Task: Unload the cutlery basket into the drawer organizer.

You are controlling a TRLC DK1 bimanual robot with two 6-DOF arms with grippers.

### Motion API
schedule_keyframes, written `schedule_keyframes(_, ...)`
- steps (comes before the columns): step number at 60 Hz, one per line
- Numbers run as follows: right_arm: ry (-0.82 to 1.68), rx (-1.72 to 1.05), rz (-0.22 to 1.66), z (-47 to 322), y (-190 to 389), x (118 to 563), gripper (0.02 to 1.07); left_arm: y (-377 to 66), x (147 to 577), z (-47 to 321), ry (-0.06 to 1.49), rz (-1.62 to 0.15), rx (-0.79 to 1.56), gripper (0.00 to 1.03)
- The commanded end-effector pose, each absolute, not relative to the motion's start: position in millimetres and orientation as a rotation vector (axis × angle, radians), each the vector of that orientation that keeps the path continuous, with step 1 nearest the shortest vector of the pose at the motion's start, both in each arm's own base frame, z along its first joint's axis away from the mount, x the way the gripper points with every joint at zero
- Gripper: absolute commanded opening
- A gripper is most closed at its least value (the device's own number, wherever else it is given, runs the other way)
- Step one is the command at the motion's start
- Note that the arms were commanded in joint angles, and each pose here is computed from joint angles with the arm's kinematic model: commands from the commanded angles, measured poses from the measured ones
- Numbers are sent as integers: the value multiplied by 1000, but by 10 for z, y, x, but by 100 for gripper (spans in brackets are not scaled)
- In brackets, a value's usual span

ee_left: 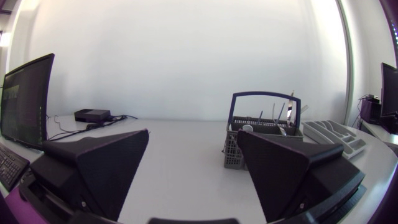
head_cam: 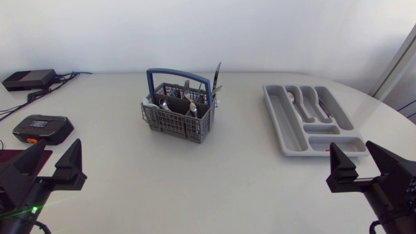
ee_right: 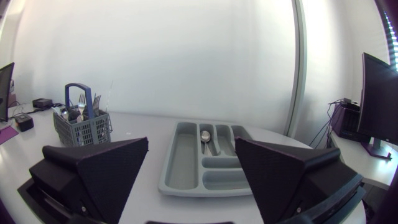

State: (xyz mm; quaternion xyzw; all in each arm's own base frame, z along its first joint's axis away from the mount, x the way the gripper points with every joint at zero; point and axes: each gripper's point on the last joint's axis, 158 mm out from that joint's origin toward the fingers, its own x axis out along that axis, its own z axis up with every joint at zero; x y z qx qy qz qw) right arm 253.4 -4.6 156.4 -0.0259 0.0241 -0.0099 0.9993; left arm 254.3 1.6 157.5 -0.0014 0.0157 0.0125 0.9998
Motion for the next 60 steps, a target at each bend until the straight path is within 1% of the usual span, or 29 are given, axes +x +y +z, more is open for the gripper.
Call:
schedule_keyframes(1, 54, -29, -34, 1494, -76, 2540, 103, 9, 2550, 1371, 72, 26, -30, 99)
schedule_keyframes(19, 39, -34, -40, 1529, -90, 2542, 103, -15, 2551, 1444, 46, 16, -30, 99)
schedule_keyframes(27, 10, -34, -54, 1595, -124, 2547, 103, -7, 2542, 1589, 12, 18, -28, 99)
schedule_keyframes(40, 1, -32, -39, 1671, -84, 2570, 102, 2, 2509, 1948, -24, 21, -36, 99)
schedule_keyframes(52, 44, -28, -31, 1863, -58, 2772, 102, -43, 2593, 2137, 5, 6, -44, 97)
schedule_keyframes(60, 77, -35, 2, 1975, 96, 2945, 102, -65, 2708, 2223, 43, 3, -56, 97)
